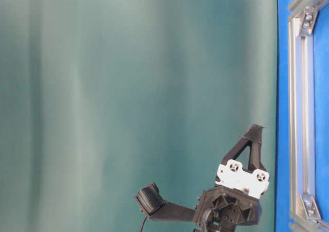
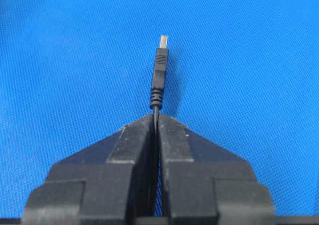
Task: Insert the wire through the string loop located on the right side.
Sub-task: 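Close the right gripper on the cable just behind the USB plug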
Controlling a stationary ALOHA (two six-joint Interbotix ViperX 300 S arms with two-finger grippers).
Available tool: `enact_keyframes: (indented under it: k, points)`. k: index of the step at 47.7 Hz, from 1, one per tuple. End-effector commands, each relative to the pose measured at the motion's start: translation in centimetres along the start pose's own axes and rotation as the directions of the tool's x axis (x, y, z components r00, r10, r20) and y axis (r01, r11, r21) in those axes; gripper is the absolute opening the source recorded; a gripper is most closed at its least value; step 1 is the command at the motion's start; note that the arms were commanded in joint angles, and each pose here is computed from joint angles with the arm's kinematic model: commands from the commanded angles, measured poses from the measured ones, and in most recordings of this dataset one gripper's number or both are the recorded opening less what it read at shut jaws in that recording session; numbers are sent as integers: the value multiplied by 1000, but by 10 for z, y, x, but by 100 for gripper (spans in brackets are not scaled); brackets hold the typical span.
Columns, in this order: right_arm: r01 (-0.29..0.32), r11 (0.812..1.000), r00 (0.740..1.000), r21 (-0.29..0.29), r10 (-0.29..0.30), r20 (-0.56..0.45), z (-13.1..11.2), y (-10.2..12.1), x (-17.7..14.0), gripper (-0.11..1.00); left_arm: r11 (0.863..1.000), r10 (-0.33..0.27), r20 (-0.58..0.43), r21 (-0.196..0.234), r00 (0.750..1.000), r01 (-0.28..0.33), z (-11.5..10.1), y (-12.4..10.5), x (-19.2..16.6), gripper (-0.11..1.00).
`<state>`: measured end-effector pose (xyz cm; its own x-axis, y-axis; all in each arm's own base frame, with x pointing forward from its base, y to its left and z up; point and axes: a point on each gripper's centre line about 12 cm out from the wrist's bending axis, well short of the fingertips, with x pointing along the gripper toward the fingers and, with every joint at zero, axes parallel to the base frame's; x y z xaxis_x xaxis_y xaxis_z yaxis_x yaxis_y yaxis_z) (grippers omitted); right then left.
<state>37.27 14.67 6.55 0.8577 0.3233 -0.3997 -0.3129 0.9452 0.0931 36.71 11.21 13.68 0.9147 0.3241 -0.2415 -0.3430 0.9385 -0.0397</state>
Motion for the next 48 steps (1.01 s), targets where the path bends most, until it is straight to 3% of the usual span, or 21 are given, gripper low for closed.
enact_keyframes:
  k: [1, 24, 48]
  points:
    - [-11, 1000, 998, -2, 12, 57, 21, 4, -3, -4, 1000, -6, 41, 0, 999, 6, 15, -2, -1, 0]
    - [-26, 1000, 998, -6, 27, 56, 83, 16, -29, -4, 1000, -6, 43, 0, 999, 6, 16, -2, 0, 0]
    - [-25, 1000, 999, -6, 26, 40, 85, 16, -29, -4, 1000, -6, 43, 0, 999, 6, 16, -2, 0, 0]
